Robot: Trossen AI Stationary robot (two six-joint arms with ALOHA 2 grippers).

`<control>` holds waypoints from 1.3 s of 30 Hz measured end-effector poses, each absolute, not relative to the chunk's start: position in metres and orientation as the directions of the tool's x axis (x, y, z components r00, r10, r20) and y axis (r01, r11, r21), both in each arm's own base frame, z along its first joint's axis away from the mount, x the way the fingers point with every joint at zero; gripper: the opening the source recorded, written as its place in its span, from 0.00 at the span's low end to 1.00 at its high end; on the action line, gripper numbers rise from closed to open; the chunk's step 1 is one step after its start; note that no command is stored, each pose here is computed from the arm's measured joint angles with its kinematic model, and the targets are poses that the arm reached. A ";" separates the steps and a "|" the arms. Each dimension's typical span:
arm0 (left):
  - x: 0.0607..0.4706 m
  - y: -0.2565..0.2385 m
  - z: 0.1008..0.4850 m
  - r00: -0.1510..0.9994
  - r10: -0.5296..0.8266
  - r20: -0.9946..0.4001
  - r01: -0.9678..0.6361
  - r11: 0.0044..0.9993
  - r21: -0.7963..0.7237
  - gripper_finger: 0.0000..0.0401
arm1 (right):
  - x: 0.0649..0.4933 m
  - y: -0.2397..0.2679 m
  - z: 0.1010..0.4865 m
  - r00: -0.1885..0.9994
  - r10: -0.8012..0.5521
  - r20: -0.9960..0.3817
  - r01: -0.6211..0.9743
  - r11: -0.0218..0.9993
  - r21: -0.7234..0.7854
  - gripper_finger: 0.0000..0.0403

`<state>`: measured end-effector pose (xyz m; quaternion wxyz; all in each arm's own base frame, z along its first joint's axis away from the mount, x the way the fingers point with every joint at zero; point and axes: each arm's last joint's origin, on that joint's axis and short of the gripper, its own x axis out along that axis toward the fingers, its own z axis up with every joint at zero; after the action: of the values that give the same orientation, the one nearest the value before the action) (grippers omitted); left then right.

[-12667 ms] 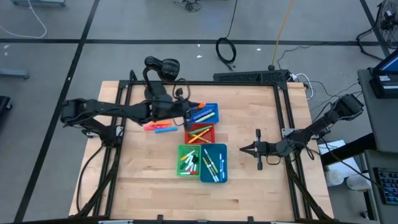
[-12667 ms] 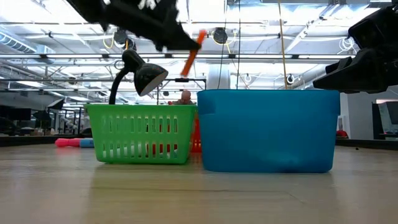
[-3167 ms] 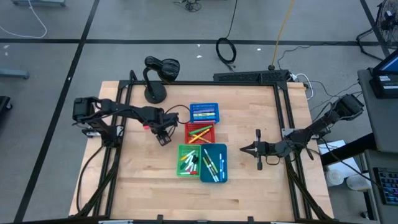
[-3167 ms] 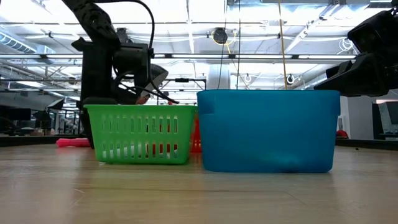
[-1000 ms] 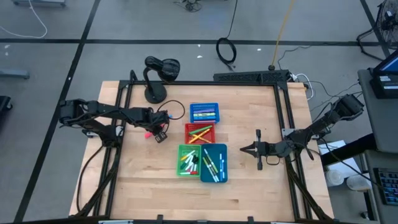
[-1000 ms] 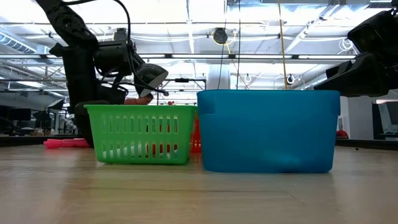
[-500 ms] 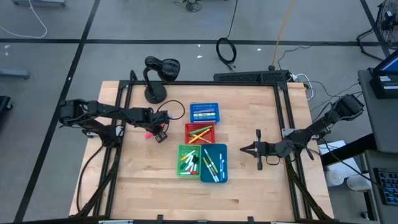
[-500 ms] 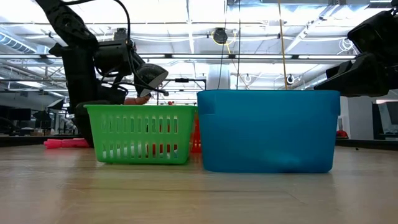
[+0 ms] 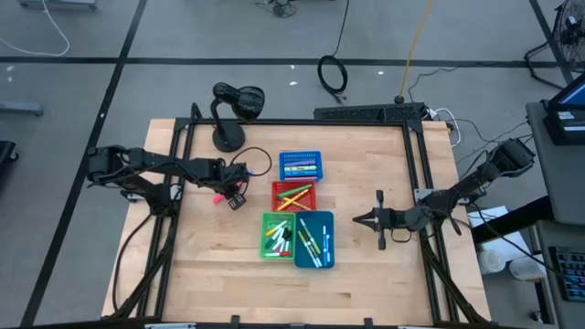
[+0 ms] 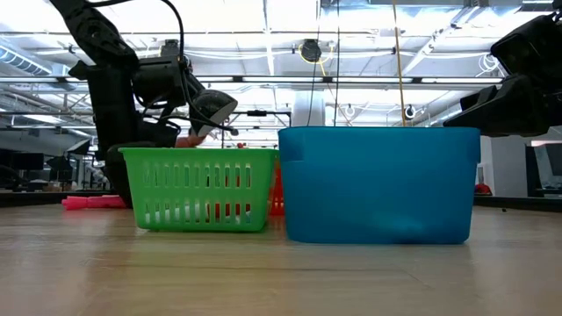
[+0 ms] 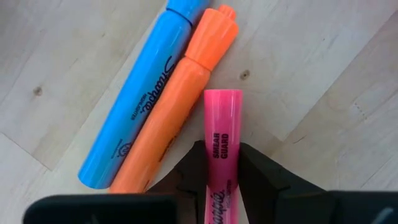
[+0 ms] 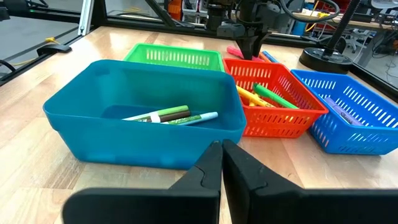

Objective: Pick & Place Markers
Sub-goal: Put the large pink highlighter pen into the blue bin

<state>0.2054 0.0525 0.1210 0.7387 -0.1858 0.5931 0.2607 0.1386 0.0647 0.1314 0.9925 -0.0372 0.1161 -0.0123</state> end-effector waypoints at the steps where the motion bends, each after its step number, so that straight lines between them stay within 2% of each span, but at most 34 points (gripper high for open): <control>1: 0.205 0.052 0.121 0.160 0.165 -0.973 -0.606 0.795 0.035 0.18 | 0.139 0.065 0.131 0.973 -0.033 -0.230 0.016 0.997 -0.077 0.00; 7: 0.207 0.049 0.121 0.167 0.171 -0.971 -0.574 0.818 0.045 0.19 | 0.139 0.065 0.131 0.973 -0.033 -0.230 0.016 0.997 -0.077 0.00; 12: 0.211 0.041 0.134 0.229 0.225 -0.947 -0.498 0.863 0.085 0.18 | 0.139 0.065 0.131 0.973 -0.033 -0.230 0.016 0.997 -0.077 0.00; 19: 0.216 0.036 0.176 0.435 0.280 -0.856 -0.470 0.881 0.049 0.18 | 0.139 0.065 0.131 0.972 -0.033 -0.231 0.016 0.997 -0.077 0.00; 24: 0.232 0.032 0.206 0.689 0.305 -0.658 -0.386 0.922 0.024 0.18 | 0.139 0.065 0.131 0.973 -0.034 -0.229 0.017 0.997 -0.077 0.00; 29: 0.253 0.034 0.236 0.889 0.303 -0.344 -0.307 0.951 0.044 0.17 | 0.139 0.065 0.132 0.973 -0.035 -0.228 0.018 0.997 -0.077 0.00; 34: 0.266 0.036 0.250 0.949 0.285 -0.136 -0.271 0.956 0.114 0.19 | 0.139 0.065 0.131 0.972 -0.034 -0.231 0.017 0.997 -0.078 0.00; 39: 0.274 0.040 0.251 0.961 0.272 -0.054 -0.264 0.956 0.126 0.17 | 0.139 0.065 0.131 0.972 -0.035 -0.231 0.017 0.997 -0.078 0.00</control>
<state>0.2737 0.0396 0.2506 0.9884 0.0588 0.0353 0.1357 0.1385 0.0646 0.1313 0.9924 -0.0377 0.1168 -0.0132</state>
